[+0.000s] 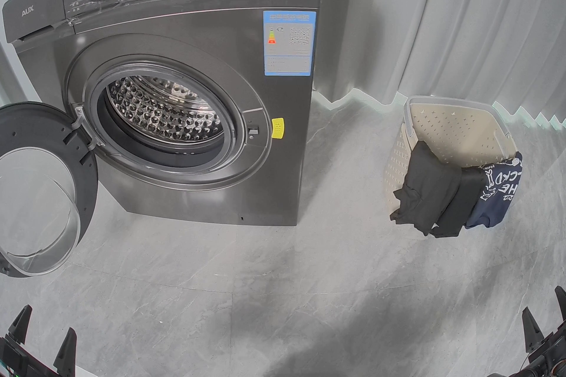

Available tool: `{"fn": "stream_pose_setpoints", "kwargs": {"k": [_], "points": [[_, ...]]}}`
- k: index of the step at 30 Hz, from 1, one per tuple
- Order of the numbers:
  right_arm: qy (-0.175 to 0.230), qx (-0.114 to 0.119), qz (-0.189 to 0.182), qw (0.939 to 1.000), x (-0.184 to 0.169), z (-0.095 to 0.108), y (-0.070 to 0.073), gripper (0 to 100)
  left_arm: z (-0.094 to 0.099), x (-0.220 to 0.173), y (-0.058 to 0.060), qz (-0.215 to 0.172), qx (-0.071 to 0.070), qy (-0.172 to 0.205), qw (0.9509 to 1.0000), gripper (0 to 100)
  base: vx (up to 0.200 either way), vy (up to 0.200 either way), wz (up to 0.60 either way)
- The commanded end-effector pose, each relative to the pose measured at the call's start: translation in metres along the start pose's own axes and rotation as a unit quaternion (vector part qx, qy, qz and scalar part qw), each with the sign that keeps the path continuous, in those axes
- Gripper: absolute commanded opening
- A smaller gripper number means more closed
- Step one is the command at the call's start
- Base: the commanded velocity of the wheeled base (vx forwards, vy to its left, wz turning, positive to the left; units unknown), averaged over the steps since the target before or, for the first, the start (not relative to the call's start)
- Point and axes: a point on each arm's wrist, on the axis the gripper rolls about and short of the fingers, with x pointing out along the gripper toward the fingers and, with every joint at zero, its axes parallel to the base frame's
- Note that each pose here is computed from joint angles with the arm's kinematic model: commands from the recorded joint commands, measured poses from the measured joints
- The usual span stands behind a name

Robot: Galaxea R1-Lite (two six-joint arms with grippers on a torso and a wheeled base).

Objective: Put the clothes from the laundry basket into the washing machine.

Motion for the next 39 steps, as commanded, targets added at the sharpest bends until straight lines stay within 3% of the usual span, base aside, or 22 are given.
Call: {"fn": "stream_pose_setpoints", "kwargs": {"k": [1,11,39], "points": [[0.001,0.0,0.0,1.0,0.0001,-0.0048,0.0,100,-0.0049,-0.0002,0.0001,0.0,0.0,-0.001,1.0,100,0.0,0.0,0.0],[0.001,0.0,0.0,1.0,0.0001,-0.0048,0.0,100,-0.0049,-0.0002,0.0001,0.001,0.0,-0.001,1.0,100,0.0,0.0,0.0],[0.001,0.0,0.0,1.0,0.0001,-0.0048,0.0,100,-0.0049,-0.0002,0.0001,0.0,0.0,-0.001,1.0,100,0.0,-0.2,0.0]]}}
